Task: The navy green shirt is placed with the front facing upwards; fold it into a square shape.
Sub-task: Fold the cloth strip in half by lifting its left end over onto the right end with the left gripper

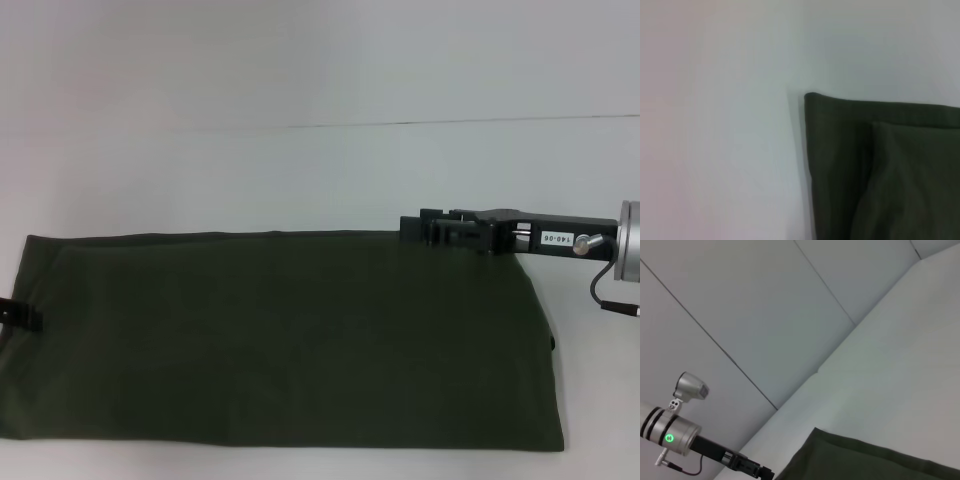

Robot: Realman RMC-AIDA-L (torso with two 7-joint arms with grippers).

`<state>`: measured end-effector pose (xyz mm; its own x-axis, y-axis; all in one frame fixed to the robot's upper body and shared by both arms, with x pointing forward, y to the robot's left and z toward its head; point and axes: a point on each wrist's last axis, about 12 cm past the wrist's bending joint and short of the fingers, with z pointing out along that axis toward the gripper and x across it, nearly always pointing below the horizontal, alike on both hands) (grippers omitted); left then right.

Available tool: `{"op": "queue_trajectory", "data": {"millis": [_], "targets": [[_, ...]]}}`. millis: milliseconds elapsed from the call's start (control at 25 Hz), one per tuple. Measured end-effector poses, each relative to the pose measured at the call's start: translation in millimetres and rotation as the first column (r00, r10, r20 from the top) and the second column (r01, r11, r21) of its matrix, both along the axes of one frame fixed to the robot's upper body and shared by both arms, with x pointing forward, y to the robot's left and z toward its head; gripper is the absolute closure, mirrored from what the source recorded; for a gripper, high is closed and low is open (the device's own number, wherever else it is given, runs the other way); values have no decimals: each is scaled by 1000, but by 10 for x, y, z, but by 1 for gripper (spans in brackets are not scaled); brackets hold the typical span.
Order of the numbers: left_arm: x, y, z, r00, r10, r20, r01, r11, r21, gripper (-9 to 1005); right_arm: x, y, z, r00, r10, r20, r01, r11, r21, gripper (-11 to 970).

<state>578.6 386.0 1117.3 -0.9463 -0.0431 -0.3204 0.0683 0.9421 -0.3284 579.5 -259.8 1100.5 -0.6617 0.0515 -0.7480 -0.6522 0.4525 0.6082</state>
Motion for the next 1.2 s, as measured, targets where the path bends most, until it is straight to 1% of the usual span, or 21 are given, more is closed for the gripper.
{"op": "queue_trajectory", "data": {"millis": [240, 920, 1200], "targets": [[4, -34, -37, 1000, -10, -12, 10, 1000, -3, 149, 3, 20, -22, 1000, 2, -10, -2, 1000, -15, 201], [51, -59, -27, 1000, -24, -2, 25, 999, 23, 171, 27, 3, -5, 1000, -3, -4, 3, 1000, -25, 201], [48, -84, -53, 1000, -29, -11, 29, 999, 14, 180, 40, 12, 6, 1000, 0, -2, 0, 1000, -28, 201]]}}
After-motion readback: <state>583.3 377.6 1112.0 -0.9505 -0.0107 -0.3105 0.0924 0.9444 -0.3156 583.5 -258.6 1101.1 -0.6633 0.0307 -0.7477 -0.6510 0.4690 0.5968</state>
